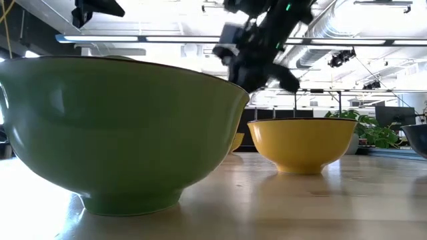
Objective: Pick & Place Mini bowls
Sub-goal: Stack the green patterned bowl on top of the green patterned bowl on the shelf
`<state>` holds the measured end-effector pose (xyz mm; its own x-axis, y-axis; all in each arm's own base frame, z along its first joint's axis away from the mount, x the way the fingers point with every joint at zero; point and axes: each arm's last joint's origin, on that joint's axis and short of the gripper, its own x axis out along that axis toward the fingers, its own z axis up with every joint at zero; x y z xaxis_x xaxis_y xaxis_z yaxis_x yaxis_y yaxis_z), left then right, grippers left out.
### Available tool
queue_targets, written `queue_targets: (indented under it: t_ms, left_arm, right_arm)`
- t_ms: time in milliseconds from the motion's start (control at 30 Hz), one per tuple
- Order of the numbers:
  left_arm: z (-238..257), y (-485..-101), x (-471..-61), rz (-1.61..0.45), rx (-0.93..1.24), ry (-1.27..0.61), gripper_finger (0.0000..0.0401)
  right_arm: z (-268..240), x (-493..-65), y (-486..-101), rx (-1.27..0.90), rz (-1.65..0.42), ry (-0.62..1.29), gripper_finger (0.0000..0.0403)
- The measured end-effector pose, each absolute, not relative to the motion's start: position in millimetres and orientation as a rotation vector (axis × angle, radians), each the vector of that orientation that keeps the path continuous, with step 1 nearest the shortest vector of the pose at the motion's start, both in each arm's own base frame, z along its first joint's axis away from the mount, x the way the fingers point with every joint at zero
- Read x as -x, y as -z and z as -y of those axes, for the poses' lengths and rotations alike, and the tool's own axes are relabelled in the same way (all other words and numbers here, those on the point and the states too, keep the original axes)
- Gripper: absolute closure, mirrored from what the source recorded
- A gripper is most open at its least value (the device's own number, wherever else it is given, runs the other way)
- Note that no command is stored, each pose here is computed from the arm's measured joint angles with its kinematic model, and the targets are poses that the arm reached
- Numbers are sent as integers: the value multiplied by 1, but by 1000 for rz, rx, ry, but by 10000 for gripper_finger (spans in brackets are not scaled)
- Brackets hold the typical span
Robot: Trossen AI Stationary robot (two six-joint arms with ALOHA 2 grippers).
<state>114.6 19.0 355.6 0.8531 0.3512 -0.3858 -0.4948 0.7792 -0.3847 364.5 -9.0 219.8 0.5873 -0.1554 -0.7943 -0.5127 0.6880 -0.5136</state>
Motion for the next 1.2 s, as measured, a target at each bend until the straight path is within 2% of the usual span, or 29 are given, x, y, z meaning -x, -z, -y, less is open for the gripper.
queue_targets:
  t_ms: [200, 367, 600, 733, 967, 1200]
  left_arm:
    - [-20, -349, -134, -312, 790, -507, 399]
    - [-22, -354, -164, -371, 874, -512, 367]
    - [-24, -371, -206, -474, 880, -508, 276]
    - [-26, -372, -232, -574, 898, -506, 242]
    - [-27, -369, -260, -703, 905, -515, 233]
    - [-27, -360, -270, -762, 922, -512, 233]
  right_arm:
    - [6, -352, -276, 905, -973, -312, 397]
    - [7, -363, -308, 934, -990, -396, 399]
    - [8, -377, -317, 958, -1030, -451, 399]
    - [5, -377, -316, 971, -1050, -466, 400]
    - [-6, -378, -316, 1014, -1043, -456, 400]
    - [-19, -381, -319, 1056, -999, -445, 400]
